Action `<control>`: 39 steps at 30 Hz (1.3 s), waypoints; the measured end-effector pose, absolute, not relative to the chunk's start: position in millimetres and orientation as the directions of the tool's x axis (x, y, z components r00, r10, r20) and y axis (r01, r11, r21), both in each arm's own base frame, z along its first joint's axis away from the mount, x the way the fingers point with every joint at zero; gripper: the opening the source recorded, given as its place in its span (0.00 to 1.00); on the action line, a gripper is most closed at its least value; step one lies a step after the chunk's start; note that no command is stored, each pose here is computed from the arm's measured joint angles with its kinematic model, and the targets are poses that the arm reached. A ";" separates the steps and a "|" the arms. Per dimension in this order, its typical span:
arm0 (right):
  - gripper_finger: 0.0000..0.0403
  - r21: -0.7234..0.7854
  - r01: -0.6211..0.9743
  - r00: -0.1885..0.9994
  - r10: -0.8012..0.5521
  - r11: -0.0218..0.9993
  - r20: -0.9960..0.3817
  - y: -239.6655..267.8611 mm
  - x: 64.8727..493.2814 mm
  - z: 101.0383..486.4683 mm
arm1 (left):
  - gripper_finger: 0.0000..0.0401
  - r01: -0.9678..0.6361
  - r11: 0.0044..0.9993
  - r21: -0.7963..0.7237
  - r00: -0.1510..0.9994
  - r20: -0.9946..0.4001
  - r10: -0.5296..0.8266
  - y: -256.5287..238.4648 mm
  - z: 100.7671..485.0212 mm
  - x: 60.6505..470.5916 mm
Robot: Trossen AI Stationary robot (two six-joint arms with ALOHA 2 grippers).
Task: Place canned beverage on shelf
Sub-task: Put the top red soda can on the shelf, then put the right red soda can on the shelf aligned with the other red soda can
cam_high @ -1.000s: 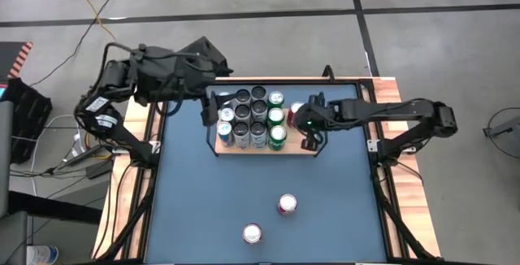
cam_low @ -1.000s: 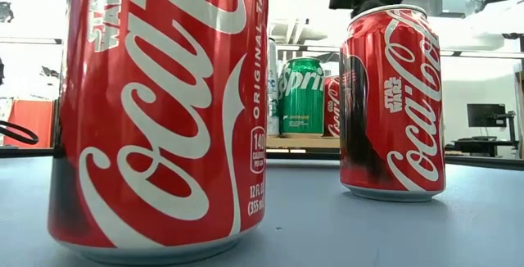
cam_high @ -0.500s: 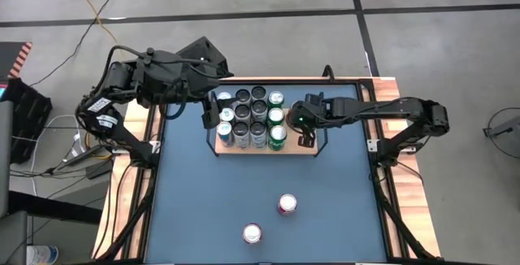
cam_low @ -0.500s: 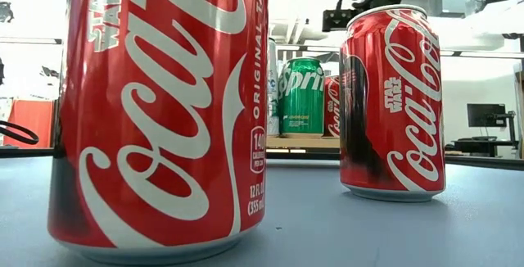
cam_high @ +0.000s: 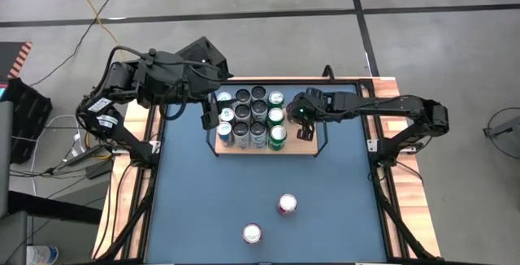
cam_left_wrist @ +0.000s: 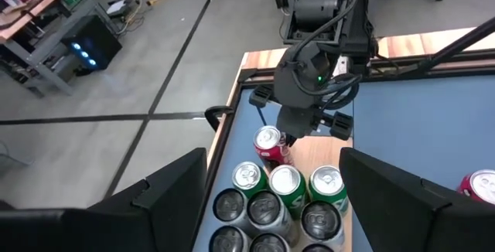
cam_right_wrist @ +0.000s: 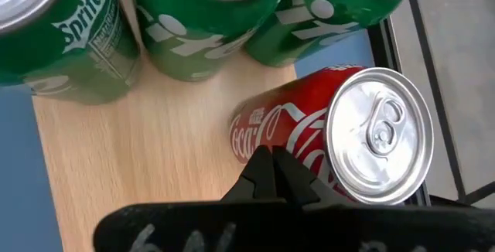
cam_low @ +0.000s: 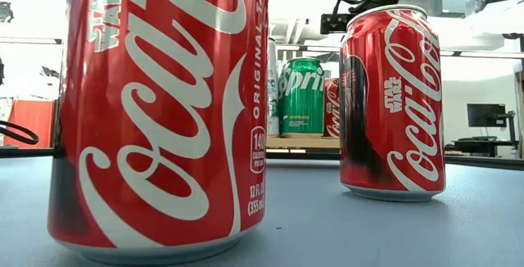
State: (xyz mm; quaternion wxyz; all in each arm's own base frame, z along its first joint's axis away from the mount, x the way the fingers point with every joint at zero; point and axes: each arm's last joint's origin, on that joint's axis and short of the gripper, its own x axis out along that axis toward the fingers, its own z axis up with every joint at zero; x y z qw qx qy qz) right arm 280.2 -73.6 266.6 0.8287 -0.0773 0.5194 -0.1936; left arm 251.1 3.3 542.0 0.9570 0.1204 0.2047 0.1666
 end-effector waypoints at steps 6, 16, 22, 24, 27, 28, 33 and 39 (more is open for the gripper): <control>0.00 -0.320 0.245 0.461 -0.400 0.915 -0.792 -61.2 280.5 289.0 | 0.70 -0.242 0.925 0.294 0.866 -0.364 0.342 2.5 541.0 251.0; 0.00 -0.187 0.274 0.677 -0.328 0.943 -0.660 -12.5 216.8 424.5 | 0.70 0.036 0.988 0.153 0.914 -0.405 0.030 -15.0 527.3 279.7; 0.00 -0.125 0.331 0.745 -0.341 0.935 -0.573 5.7 172.8 462.1 | 0.70 0.037 0.993 0.108 0.886 -0.464 0.018 -34.5 490.0 332.7; 0.00 -0.115 0.352 0.757 -0.354 0.929 -0.549 8.4 158.7 468.3 | 0.70 0.024 0.997 0.075 0.891 -0.454 0.013 -40.7 481.5 348.2; 0.00 -0.097 0.349 0.778 -0.346 0.932 -0.525 11.8 143.6 472.9 | 0.70 0.024 0.998 0.057 0.855 -0.519 0.009 -53.1 457.4 371.6; 0.00 -0.097 0.346 0.772 -0.342 0.933 -0.536 12.0 139.8 471.9 | 0.70 0.023 0.998 0.054 0.840 -0.542 0.010 -59.4 447.9 379.5; 0.00 -0.104 0.330 0.751 -0.328 0.938 -0.573 14.0 130.3 468.4 | 0.70 0.018 0.998 0.067 0.790 -0.613 0.027 -85.0 409.4 409.1; 0.00 -0.138 0.292 0.740 -0.315 0.946 -0.595 16.6 128.4 466.1 | 0.70 -0.059 0.998 0.000 0.755 -0.654 0.045 -113.7 370.3 434.3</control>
